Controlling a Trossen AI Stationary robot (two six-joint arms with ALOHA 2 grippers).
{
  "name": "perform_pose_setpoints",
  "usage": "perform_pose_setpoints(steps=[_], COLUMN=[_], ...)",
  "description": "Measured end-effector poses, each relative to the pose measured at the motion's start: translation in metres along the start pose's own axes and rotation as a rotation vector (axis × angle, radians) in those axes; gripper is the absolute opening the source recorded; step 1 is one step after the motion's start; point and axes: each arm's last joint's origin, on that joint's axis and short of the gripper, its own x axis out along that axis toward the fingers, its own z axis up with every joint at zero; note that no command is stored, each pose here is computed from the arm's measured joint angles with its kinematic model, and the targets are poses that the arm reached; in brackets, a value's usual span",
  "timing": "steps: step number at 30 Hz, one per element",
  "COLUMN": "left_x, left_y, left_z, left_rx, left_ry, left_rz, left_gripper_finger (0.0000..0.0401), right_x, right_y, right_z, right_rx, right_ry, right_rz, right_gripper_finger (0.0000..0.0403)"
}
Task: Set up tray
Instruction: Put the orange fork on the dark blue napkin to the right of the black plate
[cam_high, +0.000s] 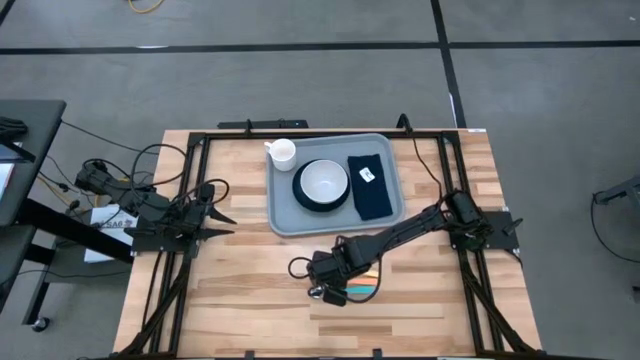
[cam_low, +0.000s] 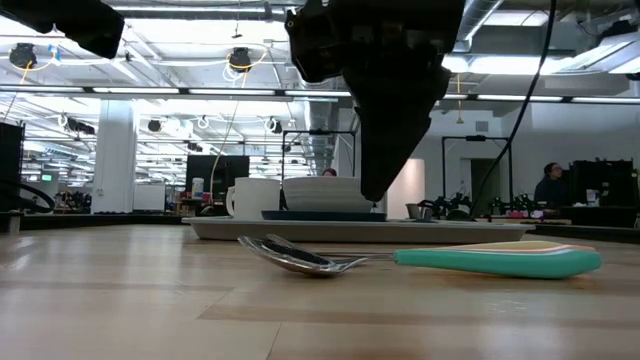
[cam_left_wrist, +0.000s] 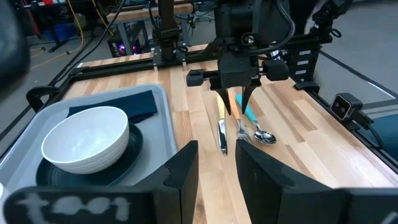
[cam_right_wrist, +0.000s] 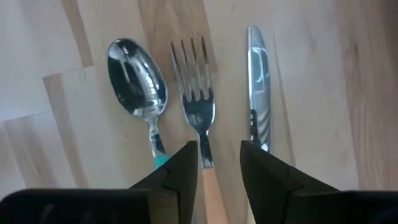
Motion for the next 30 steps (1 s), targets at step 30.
perform_pose_setpoints(steps=[30], left_x=[0.000], left_y=[0.000], left_z=[0.000], left_rx=[0.000], left_ry=[0.000], left_rz=[0.003], left_gripper_finger=[0.0096], right_x=[0.028], right_y=[0.003], right_z=[-0.005], right_rx=[-0.029], right_ry=[0.072], right_rz=[-0.015], right_gripper_finger=[0.0111])
